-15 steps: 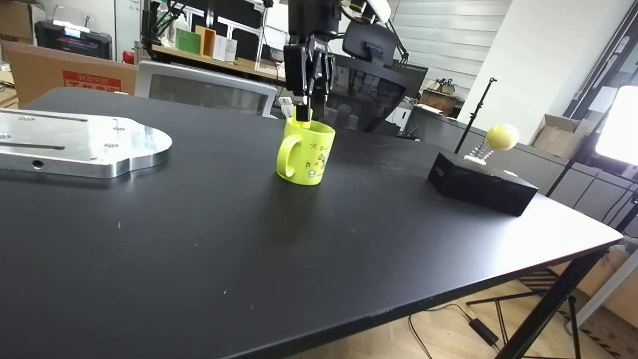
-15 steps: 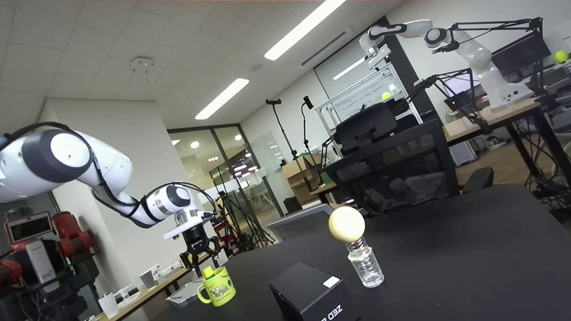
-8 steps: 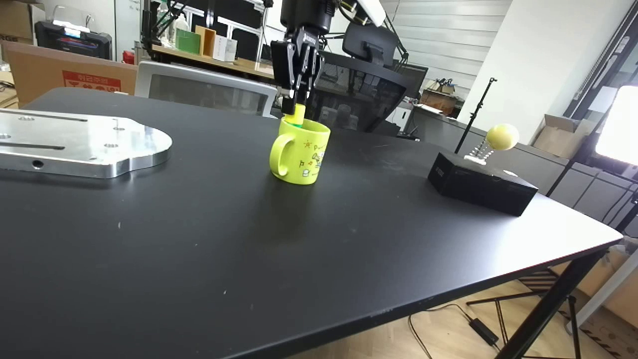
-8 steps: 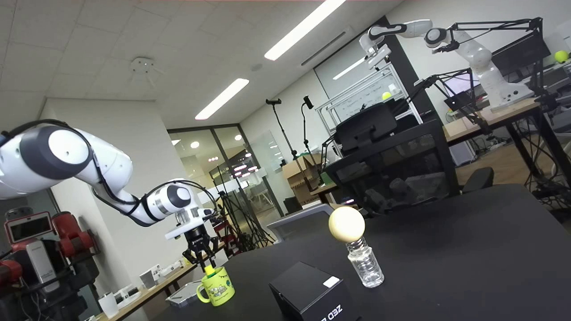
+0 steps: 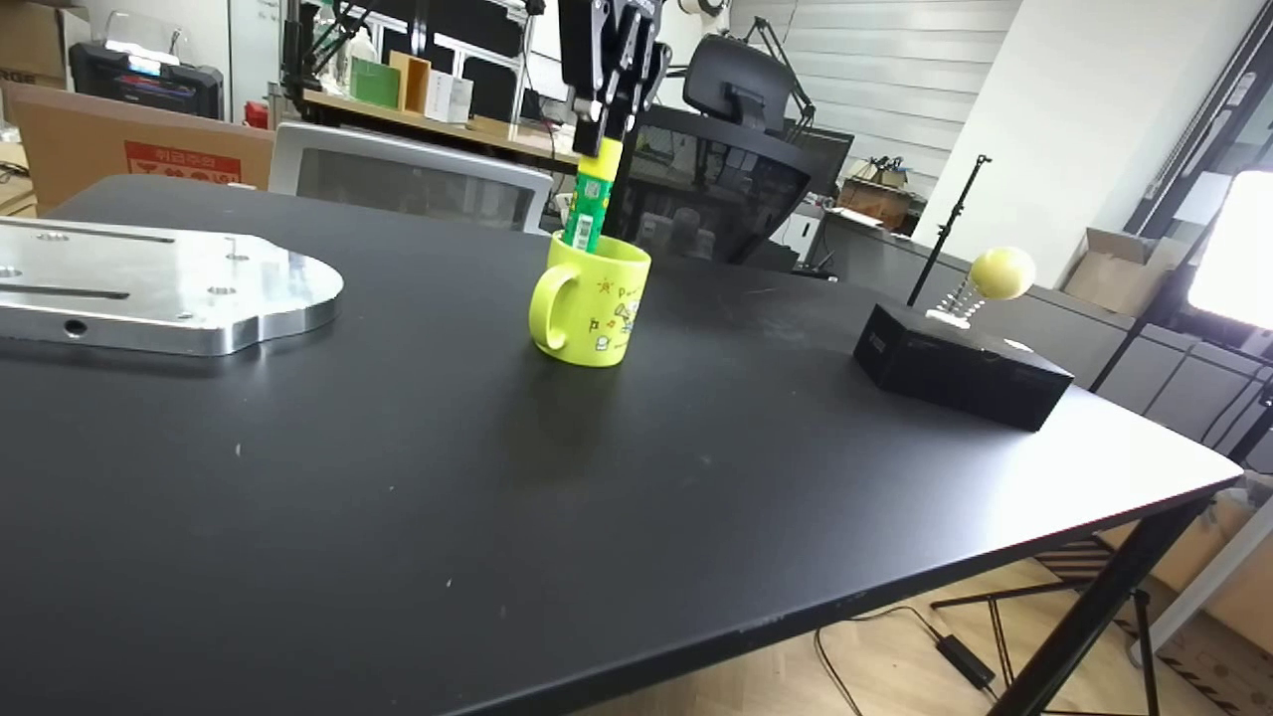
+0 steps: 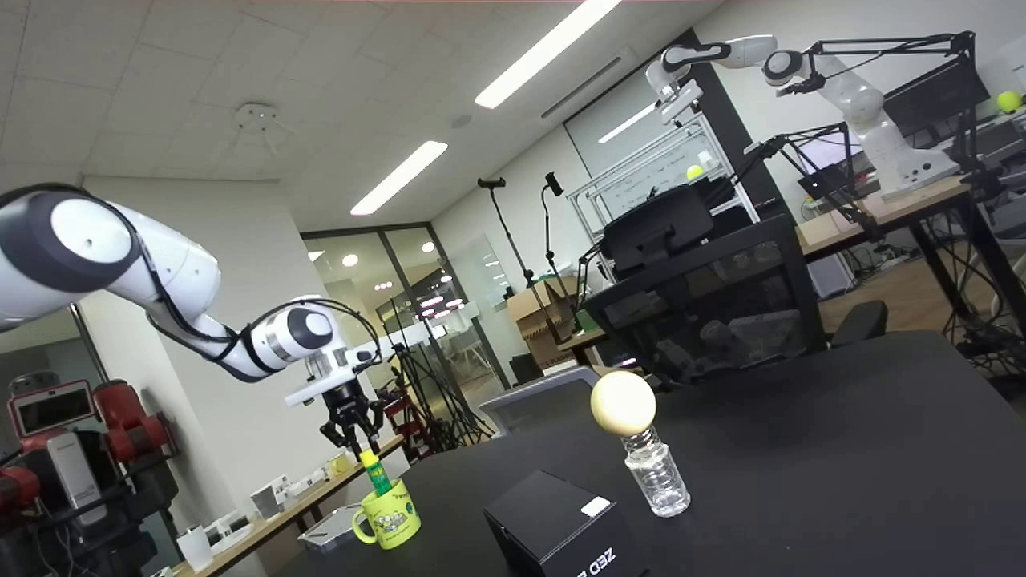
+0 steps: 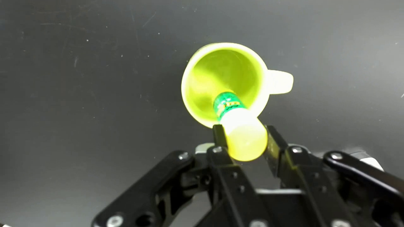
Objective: Remove the glue from the mug, put the glue in the mug, remove the glue from the mug and put it on top of the black box
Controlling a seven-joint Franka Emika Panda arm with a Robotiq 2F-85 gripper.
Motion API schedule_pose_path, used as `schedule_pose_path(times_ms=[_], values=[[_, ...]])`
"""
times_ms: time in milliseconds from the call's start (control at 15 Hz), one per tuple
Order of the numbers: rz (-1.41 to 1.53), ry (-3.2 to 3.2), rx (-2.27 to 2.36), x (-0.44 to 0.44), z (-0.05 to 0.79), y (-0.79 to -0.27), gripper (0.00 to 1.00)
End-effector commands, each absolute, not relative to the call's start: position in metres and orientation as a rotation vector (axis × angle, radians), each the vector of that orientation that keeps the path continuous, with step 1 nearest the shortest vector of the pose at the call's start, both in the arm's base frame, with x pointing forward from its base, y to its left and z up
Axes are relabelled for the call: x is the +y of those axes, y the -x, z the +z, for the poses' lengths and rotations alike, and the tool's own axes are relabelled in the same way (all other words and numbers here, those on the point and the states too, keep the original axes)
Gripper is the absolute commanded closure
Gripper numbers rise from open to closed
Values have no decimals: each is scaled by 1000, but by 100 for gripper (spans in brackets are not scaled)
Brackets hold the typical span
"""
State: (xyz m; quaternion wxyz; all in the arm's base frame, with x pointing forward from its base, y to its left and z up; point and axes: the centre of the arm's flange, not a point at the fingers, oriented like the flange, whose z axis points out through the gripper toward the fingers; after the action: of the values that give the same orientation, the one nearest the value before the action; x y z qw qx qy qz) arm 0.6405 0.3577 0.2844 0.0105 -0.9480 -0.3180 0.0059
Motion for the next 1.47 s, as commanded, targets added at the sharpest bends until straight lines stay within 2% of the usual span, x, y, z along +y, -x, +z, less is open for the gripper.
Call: schedule_pose_path(times_ms=[0, 467, 1400], values=[[-32, 3024, -916, 333, 341, -614, 92], [-207, 3057, -643, 235, 396, -613, 92], [-343, 3098, 127, 21, 356, -557, 92]])
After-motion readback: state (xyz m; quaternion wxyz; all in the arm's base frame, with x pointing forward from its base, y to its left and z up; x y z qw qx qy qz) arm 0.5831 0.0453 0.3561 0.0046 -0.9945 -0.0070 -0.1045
